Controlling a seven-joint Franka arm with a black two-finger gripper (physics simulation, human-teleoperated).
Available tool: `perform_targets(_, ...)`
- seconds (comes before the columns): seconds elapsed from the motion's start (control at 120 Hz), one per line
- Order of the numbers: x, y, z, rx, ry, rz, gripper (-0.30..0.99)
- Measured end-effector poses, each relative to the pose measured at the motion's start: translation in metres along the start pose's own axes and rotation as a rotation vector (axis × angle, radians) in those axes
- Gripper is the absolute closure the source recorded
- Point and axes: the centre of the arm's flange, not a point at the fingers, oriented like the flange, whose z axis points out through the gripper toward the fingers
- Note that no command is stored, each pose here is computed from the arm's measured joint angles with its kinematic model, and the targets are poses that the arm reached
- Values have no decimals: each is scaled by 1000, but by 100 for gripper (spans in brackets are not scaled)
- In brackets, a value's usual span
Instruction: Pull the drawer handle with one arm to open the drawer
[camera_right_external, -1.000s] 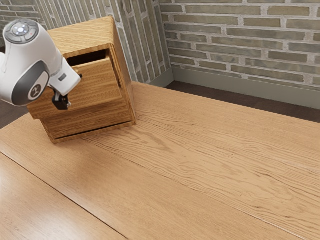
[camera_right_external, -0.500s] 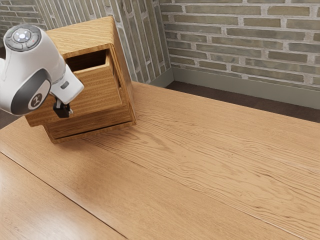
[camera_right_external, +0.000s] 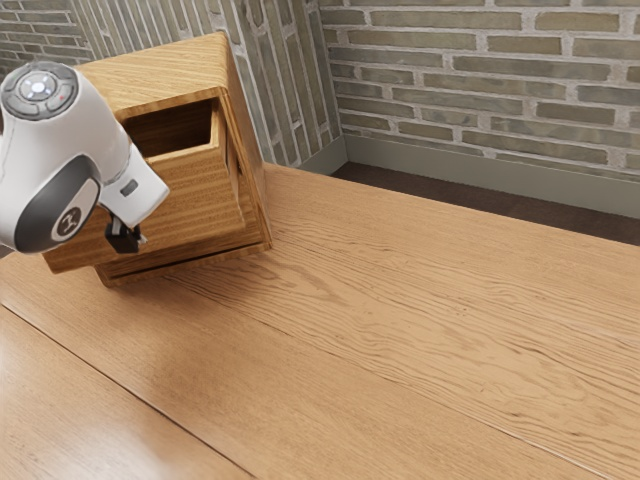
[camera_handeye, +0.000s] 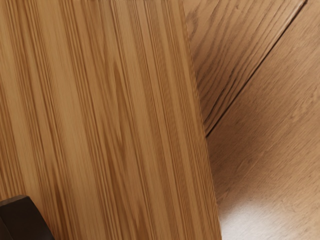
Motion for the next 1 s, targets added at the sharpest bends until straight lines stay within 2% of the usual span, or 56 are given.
perform_targets(0.058,1,5,-2,-7,6,-6,-11)
perform_targets(0.117,1,10,-5,-15,15,-17,-24)
perform_targets(0.183,18,18,-16,-5,30,21,-29)
perform_targets(0.292,28,23,-23,12,26,62,0)
perform_targets(0.633,36,27,-41,45,25,87,0)
perform_targets(0.717,40,11,-75,53,55,55,0)
perform_targets(0.817,29,-11,-116,-10,130,-52,0)
perform_targets(0.892,-13,-35,-144,-131,238,-230,0)
perform_targets(0.933,-17,-33,-153,-200,245,-275,0)
perform_targets(1.0,18,-29,-161,-306,226,-264,0)
